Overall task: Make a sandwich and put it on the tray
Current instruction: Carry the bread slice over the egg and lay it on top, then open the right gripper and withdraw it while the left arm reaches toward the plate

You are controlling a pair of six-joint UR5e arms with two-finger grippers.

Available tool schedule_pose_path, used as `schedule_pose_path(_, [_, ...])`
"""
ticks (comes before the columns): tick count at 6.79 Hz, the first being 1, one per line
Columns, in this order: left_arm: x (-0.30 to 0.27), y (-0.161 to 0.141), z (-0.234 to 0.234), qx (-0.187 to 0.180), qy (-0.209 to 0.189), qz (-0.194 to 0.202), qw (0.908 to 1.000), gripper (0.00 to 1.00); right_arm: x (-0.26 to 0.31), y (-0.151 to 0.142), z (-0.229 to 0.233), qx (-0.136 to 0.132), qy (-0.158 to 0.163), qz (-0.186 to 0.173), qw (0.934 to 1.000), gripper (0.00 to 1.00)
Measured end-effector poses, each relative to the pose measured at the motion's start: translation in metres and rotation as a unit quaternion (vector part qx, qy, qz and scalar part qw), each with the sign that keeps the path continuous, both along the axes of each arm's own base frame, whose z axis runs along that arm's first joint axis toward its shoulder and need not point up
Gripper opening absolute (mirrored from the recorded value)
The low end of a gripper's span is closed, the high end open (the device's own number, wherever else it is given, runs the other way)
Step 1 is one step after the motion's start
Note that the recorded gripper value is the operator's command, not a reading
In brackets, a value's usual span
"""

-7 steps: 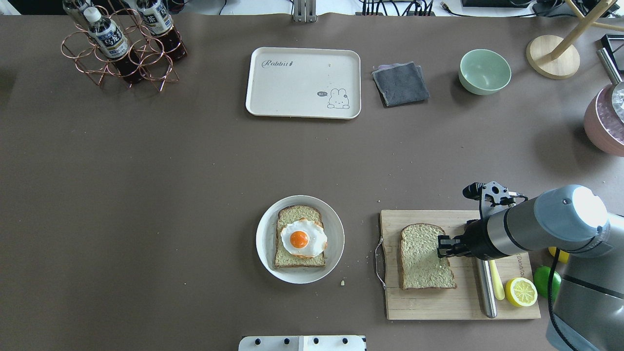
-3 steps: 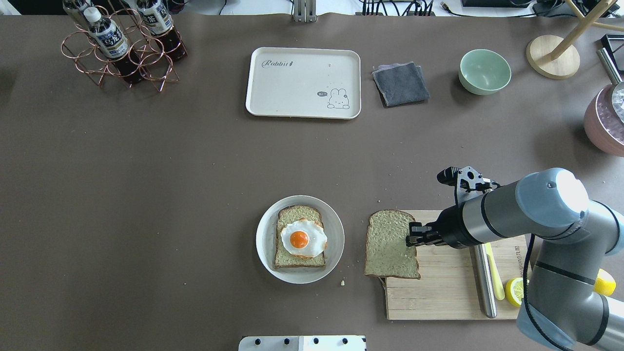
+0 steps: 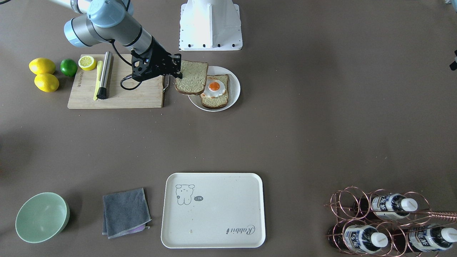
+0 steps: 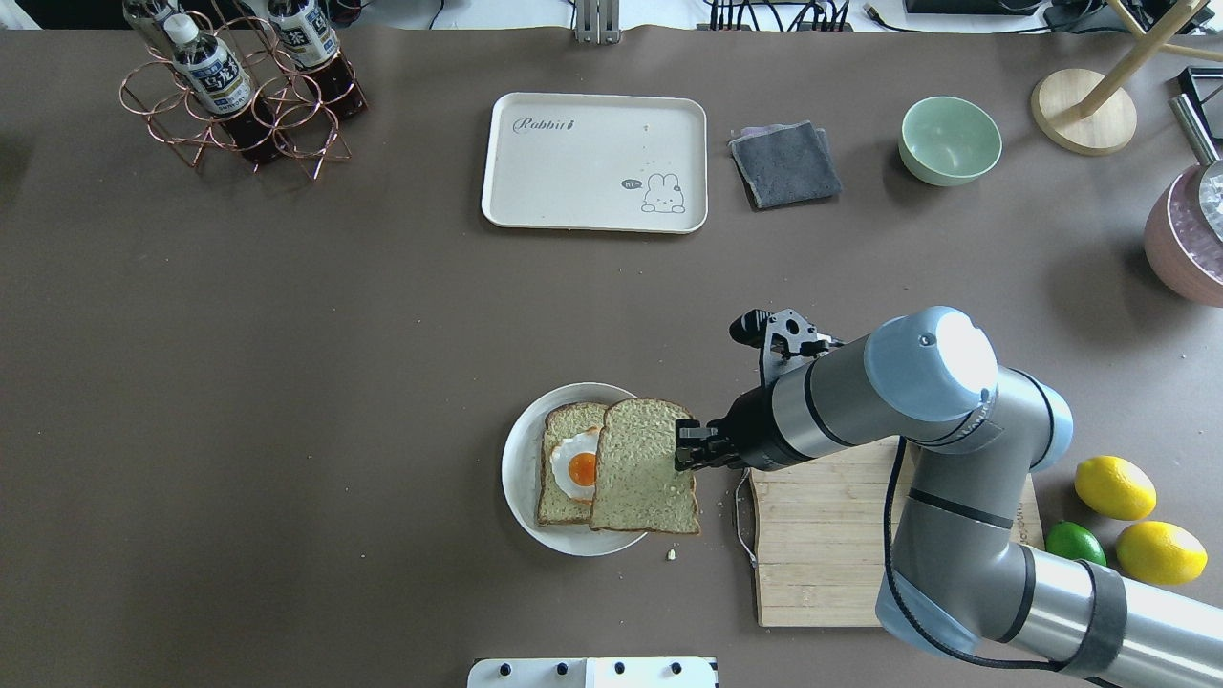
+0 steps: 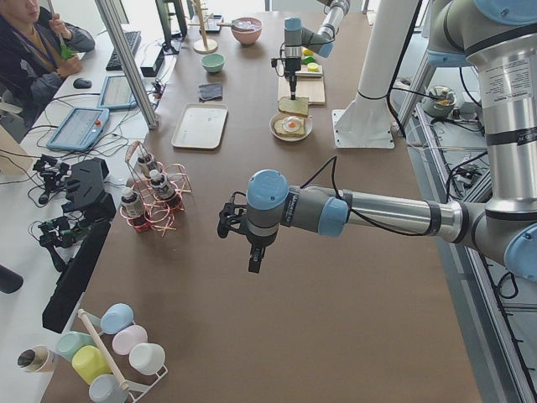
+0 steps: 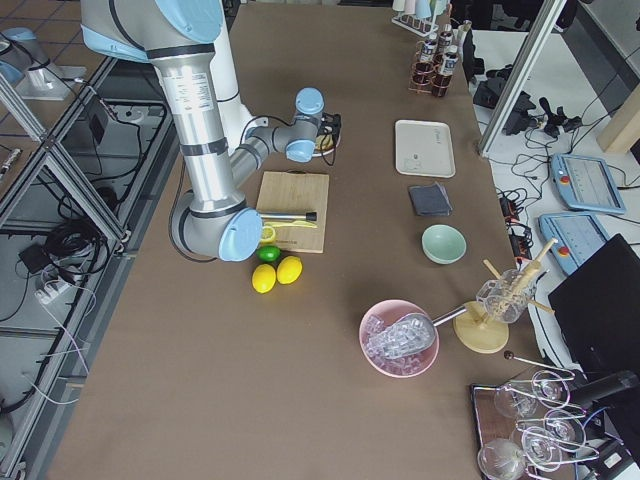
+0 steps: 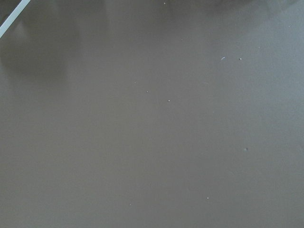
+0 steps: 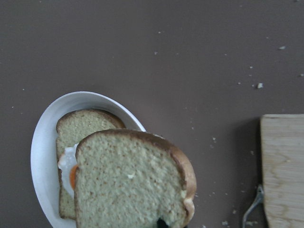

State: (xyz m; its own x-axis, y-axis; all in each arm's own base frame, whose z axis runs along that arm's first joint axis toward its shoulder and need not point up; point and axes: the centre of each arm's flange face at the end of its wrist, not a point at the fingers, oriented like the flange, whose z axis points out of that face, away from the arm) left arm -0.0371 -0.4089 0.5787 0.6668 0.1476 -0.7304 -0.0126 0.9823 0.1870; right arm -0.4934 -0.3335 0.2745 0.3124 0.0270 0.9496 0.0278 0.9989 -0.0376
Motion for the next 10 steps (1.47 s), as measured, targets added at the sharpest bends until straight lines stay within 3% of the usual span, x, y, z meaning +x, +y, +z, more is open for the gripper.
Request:
schedule_pose_path(3, [0.0,0.0,0.0,0.0,0.0,0.0,1.0,0.98,-0.036,-0.008,-0.014,0.031,-0.001,-0.013,0.9994,0.0])
schedule_pose_path(6, [0.001,0.0,0.0,0.0,0.0,0.001,1.0,0.98,-0.054,-0.015,-0.015,0.033,0.005,-0.015,0.9993,0.0])
schedule_pose_path(7, [0.001,0.0,0.0,0.0,0.0,0.001,1.0,0.98,-0.057,-0.015,-0.013,0.032,0.008,-0.017,0.9993,0.09])
schedule_pose_path(9, [0.001,0.0,0.0,-0.002,0.001,0.0,1.0,0.98,-0.061,-0.018,-0.007,0.028,0.015,-0.014,0.9994,1.0])
schedule_pose_path(10, [0.003,0.0,-0.001,-0.004,0.001,-0.001,1.0,0.98,-0.062,-0.019,-0.006,0.025,0.018,-0.01,0.9995,1.0])
